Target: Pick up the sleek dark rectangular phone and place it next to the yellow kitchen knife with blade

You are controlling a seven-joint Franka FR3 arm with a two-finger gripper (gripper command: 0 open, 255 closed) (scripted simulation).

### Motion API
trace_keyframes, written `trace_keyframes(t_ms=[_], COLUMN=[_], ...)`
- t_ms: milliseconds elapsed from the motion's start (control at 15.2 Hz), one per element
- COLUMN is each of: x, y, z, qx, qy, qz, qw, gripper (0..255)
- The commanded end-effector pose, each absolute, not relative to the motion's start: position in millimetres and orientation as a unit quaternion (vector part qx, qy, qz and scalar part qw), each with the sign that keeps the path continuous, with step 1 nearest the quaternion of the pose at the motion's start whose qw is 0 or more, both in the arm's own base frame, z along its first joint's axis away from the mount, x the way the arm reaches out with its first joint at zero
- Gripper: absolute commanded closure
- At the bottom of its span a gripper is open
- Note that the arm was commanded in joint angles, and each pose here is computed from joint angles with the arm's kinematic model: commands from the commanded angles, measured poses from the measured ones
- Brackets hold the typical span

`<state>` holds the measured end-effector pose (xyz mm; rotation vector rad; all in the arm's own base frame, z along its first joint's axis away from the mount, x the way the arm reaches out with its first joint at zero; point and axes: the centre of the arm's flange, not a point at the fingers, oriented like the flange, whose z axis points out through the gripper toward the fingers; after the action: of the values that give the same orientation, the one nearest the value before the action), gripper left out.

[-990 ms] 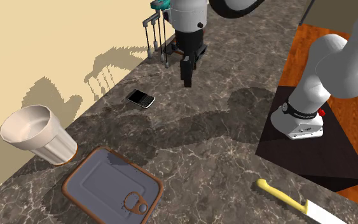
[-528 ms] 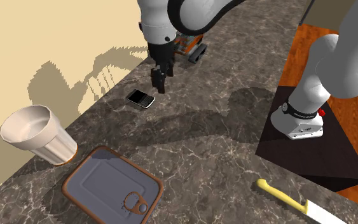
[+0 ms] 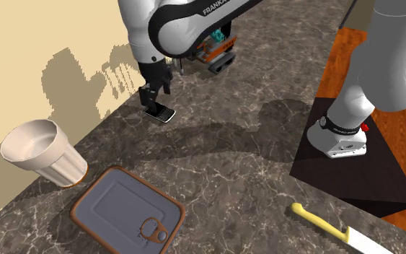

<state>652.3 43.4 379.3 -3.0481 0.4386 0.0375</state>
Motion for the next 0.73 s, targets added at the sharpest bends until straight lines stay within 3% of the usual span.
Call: trace_keyframes(t_ms=[0, 660], x=[672.5, 672.2], y=[39.0, 41.5], z=[370.5, 330.6], qx=[-0.988, -0.988], qy=[0.152, 0.152], qz=[0.009, 0.009], qw=[0.031, 0.031], gripper=[0, 0])
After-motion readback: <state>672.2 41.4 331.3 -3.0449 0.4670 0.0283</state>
